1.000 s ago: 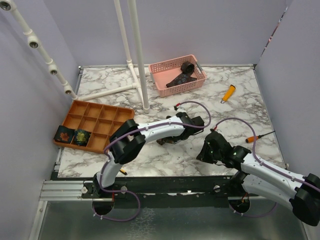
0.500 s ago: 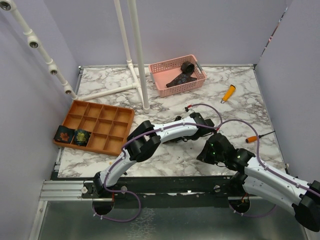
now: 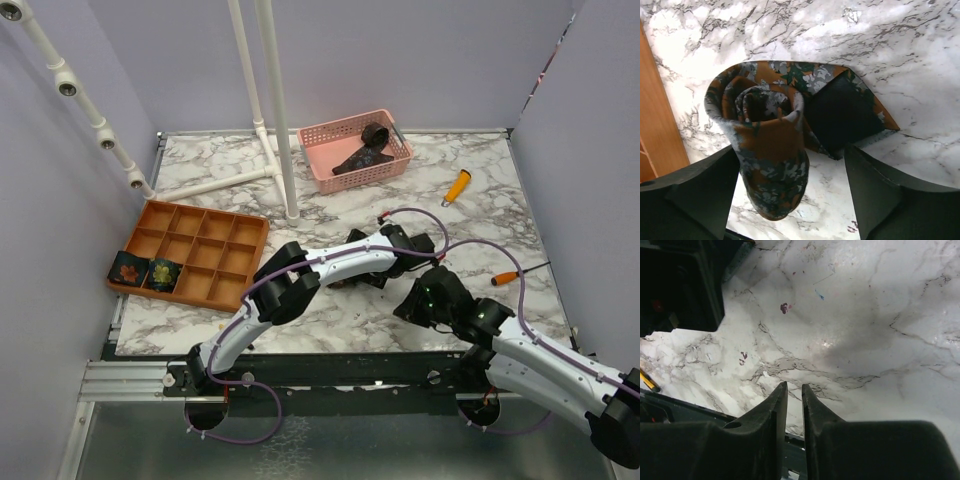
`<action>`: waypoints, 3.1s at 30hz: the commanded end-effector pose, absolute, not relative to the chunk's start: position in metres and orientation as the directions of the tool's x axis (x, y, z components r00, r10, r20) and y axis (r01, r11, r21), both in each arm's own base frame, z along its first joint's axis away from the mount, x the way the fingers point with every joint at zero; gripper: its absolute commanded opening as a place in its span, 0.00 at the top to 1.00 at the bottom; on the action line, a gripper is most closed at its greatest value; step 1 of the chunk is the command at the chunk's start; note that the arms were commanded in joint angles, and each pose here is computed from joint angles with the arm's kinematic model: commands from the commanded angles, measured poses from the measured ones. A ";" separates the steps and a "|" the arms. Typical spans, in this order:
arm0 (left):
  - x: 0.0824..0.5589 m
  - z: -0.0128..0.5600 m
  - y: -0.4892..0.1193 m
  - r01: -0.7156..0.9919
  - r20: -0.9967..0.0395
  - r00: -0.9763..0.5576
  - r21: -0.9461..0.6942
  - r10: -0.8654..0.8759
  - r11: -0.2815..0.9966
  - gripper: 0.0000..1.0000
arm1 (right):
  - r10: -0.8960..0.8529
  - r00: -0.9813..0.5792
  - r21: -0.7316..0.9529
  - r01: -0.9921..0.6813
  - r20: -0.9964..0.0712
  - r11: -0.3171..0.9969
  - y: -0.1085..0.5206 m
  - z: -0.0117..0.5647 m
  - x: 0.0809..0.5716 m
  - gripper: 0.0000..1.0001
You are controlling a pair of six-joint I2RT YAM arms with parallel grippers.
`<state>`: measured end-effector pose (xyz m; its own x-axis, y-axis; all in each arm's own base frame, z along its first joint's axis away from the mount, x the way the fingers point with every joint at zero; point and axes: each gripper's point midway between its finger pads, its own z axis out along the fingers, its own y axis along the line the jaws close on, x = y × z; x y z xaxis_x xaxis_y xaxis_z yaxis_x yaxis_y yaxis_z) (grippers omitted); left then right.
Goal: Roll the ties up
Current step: Roll the tie at the center of the board.
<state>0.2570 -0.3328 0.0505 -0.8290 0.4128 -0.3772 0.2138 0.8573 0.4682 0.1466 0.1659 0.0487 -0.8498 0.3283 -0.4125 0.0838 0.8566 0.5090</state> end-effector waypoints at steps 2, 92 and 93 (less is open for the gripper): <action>0.261 0.088 -0.374 0.227 -0.508 -0.796 0.255 0.330 0.940 0.03 | 0.251 -0.883 0.503 0.019 -0.397 0.864 0.170 0.047 0.133 0.74; 0.201 0.004 -0.335 0.327 -0.611 -0.759 -0.060 0.224 0.943 1.00 | 0.244 -0.952 0.266 0.190 -0.186 0.945 0.241 -0.011 0.290 0.59; 0.203 0.004 -0.334 0.329 -0.613 -0.757 -0.056 0.228 0.943 1.00 | 0.237 -0.955 0.268 0.184 -0.179 0.946 0.241 -0.012 0.288 0.59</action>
<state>0.2000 -0.3522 0.0215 -0.7565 0.1523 -0.6360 0.3158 0.9367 -0.1513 0.3250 0.2534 0.0217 -0.9041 0.3234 -0.2794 0.2157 0.9096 0.3551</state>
